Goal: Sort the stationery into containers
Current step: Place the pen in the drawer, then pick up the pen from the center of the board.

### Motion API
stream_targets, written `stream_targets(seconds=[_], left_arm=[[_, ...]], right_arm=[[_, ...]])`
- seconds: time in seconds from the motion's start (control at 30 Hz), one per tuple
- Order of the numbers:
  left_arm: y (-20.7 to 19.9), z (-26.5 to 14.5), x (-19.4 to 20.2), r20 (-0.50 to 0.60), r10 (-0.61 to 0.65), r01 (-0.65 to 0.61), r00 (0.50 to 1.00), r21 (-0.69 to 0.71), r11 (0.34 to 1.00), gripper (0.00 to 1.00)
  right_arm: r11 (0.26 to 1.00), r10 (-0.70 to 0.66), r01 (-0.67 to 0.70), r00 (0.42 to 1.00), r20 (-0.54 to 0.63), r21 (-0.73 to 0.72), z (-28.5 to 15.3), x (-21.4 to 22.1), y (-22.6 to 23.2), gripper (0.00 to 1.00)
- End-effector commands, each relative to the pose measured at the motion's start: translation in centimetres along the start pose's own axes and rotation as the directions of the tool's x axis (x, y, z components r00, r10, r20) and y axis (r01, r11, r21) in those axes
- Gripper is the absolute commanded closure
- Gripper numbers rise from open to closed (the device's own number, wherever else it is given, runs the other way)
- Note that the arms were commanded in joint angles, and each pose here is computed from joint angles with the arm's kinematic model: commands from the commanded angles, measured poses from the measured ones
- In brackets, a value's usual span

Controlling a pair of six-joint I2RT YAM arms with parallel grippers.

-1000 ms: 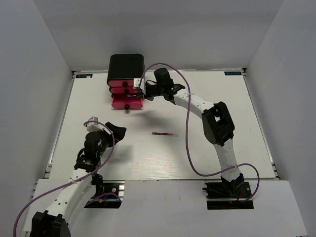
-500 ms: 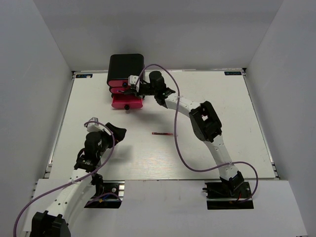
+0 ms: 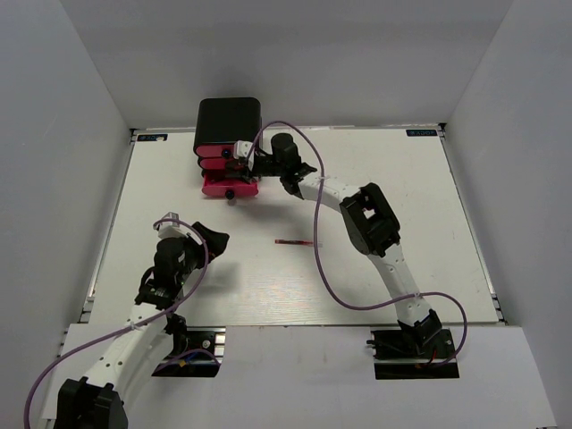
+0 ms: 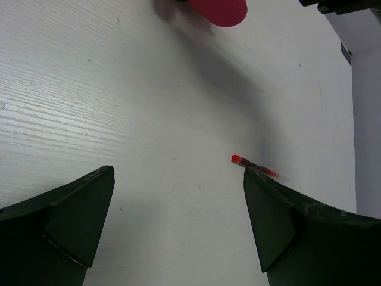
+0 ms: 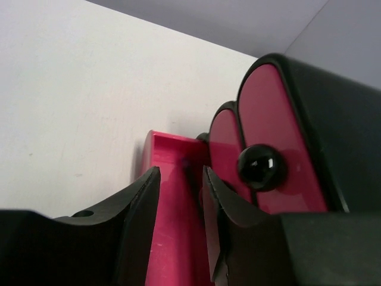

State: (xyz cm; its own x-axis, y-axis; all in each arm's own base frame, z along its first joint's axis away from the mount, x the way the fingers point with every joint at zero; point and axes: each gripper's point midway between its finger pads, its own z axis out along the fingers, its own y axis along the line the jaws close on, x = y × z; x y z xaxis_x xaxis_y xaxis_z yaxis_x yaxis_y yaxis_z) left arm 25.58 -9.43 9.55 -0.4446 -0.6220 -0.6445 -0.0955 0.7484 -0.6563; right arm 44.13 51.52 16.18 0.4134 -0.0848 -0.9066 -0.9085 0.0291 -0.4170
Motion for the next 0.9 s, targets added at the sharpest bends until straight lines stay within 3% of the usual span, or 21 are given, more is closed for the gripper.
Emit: stream_targets(seconds=[0.0,0.1,0.17,0.2,0.23,0.33,0.37,0.4,0.5,0.57,0.6,0.87], left_arm=[[-1.6,0.0,-1.1,0.018,0.0,0.0,1.0,0.047,0.999,0.0],[-1.9,0.2,-1.1,0.016,0.0,-0.001,1.0,0.06,0.998,0.0],[-2.3,0.1,-1.5,0.024,0.0,-0.002,1.0,0.067,0.998,0.0],[-2.1,0.1,-1.3,0.016,0.0,-0.001,1.0,0.06,0.998,0.0],[-2.1,0.0,-1.3,0.016,0.0,-0.001,1.0,0.06,0.998,0.0],[-2.7,-0.4,-1.8,0.041,0.0,-0.003,0.999,0.084,0.996,0.0],[-2.8,-0.5,-2.0,0.047,0.0,-0.004,0.999,0.091,0.996,0.0],[-2.6,-0.5,-1.8,0.046,0.0,-0.004,0.999,0.09,0.996,0.0],[-2.8,-0.7,-2.0,0.063,-0.001,-0.006,0.998,0.106,0.994,0.0],[-3.3,-0.7,-2.4,0.08,-0.001,-0.008,0.997,0.123,0.992,0.0],[-3.2,-0.5,-2.4,0.077,-0.001,-0.008,0.997,0.12,0.993,0.0],[-3.2,0.2,-1.3,0.022,0.003,-0.006,1.0,0.13,0.992,0.0]], right_arm=[[0.997,-0.073,0.073,0.994,0.079,0.014,-1.3,-5.4,-1.4,0.59],[0.998,-0.061,0.061,0.995,0.085,-0.004,-1.9,-6.1,-0.7,0.59],[0.999,-0.036,0.035,0.996,0.076,0.021,-2.8,-7.7,-1.2,0.68],[1.0,0.005,-0.006,0.999,0.052,0.021,-3.2,-7.7,-1.0,0.82],[0.998,0.051,-0.051,0.999,0.003,0.03,-4.2,-6.9,-1.1,0.88],[0.994,0.1,-0.105,0.988,-0.118,-0.041,-8.4,-8.8,0.8,0.96],[0.986,0.097,-0.123,0.971,-0.218,-0.109,-10.0,-6.2,3.2,0.95],[0.981,0.105,-0.144,0.958,-0.267,-0.13,-11.0,-5.3,4.3,0.83],[0.934,0.13,-0.263,0.881,-0.456,-0.243,-15.9,-2.7,10.8,0.65],[0.913,0.151,-0.331,0.816,-0.557,-0.237,-18.9,-1.4,13.7,0.48],[0.893,0.178,-0.391,0.761,-0.624,-0.222,-20.6,0.8,16.2,0.45],[0.888,0.21,-0.437,0.662,-0.72,-0.143,-22.7,4.6,18.8,0.43]])
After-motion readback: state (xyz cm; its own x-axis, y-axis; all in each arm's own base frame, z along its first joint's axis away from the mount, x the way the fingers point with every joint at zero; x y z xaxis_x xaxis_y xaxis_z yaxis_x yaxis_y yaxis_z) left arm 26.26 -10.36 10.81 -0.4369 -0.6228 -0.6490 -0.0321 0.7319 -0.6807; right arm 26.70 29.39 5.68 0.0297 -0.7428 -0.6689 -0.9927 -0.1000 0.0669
